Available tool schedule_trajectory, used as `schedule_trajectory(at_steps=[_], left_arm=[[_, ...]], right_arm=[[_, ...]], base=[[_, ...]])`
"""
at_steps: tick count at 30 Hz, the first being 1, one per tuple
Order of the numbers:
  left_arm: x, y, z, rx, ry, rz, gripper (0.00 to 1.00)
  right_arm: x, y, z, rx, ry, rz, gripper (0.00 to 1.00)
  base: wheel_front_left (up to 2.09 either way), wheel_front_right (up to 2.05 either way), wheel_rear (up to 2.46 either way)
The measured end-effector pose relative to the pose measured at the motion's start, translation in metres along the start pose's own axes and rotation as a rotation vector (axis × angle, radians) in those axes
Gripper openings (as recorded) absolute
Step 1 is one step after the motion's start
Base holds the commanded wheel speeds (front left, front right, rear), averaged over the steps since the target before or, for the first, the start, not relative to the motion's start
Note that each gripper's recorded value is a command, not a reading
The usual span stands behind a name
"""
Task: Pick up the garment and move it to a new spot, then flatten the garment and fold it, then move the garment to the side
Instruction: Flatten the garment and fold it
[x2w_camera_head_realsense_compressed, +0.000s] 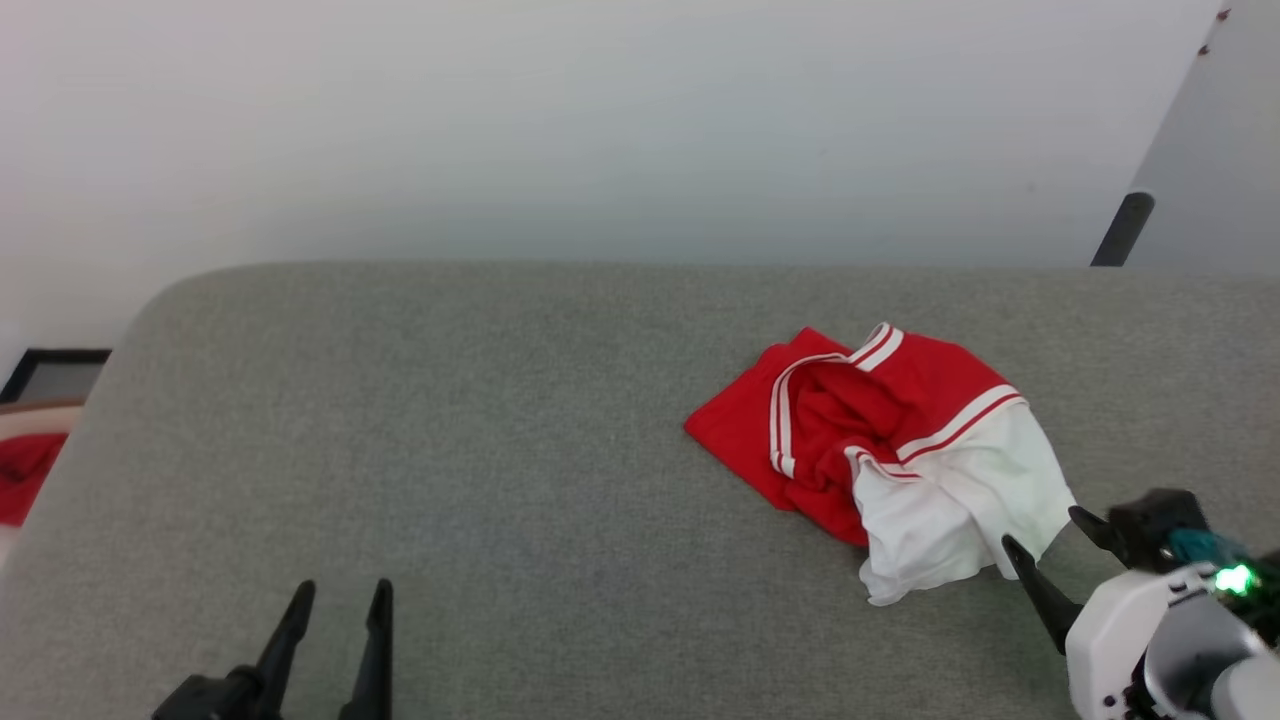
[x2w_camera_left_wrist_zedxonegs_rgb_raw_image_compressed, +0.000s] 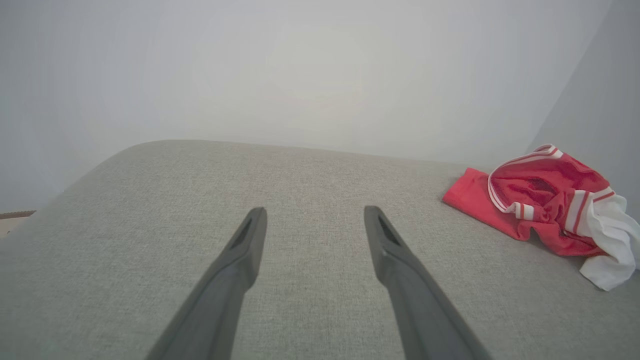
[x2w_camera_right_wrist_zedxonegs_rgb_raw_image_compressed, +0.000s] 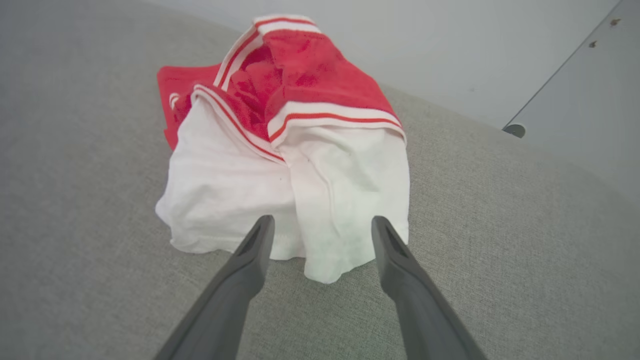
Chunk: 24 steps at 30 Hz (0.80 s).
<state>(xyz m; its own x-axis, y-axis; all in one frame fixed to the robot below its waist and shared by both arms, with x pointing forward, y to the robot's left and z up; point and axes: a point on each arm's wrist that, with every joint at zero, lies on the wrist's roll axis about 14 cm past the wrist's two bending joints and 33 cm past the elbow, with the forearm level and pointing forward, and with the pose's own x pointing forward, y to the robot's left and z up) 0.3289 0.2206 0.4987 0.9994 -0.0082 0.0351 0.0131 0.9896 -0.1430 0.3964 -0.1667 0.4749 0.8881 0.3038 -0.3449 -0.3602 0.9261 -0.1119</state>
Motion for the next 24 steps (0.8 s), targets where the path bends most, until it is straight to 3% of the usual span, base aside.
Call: schedule_trajectory(at_steps=[9, 18, 19, 20, 21, 22, 24], left_arm=[[0.011, 0.000, -0.010, -0.028, 0.022, 0.013, 1.00], [0.019, 0.004, -0.023, -0.043, 0.052, 0.040, 1.00], [0.020, 0.005, -0.025, -0.043, 0.056, 0.043, 1.00], [0.020, 0.006, -0.026, -0.041, 0.060, 0.048, 1.00], [0.020, 0.007, -0.027, -0.042, 0.063, 0.052, 1.00], [0.020, 0.009, -0.028, -0.042, 0.066, 0.056, 1.00], [0.021, 0.009, -0.029, -0.041, 0.068, 0.057, 1.00]], right_arm=[[0.014, -0.002, -0.025, -0.201, 0.275, 0.133, 1.00], [0.035, 0.002, -0.046, -0.254, 0.390, 0.204, 0.99], [0.037, 0.002, -0.047, -0.254, 0.395, 0.209, 0.61], [0.039, 0.002, -0.048, -0.259, 0.397, 0.211, 0.32], [0.041, 0.001, -0.048, -0.262, 0.398, 0.211, 0.10], [0.043, 0.000, -0.048, -0.264, 0.399, 0.212, 0.00], [0.044, 0.000, -0.049, -0.267, 0.399, 0.212, 0.00]], base=[[0.00, 0.00, 0.00], [0.00, 0.00, 0.00], [0.00, 0.00, 0.00], [0.00, 0.00, 0.00], [0.00, 0.00, 0.00], [0.00, 0.00, 0.00], [0.00, 0.00, 0.00]])
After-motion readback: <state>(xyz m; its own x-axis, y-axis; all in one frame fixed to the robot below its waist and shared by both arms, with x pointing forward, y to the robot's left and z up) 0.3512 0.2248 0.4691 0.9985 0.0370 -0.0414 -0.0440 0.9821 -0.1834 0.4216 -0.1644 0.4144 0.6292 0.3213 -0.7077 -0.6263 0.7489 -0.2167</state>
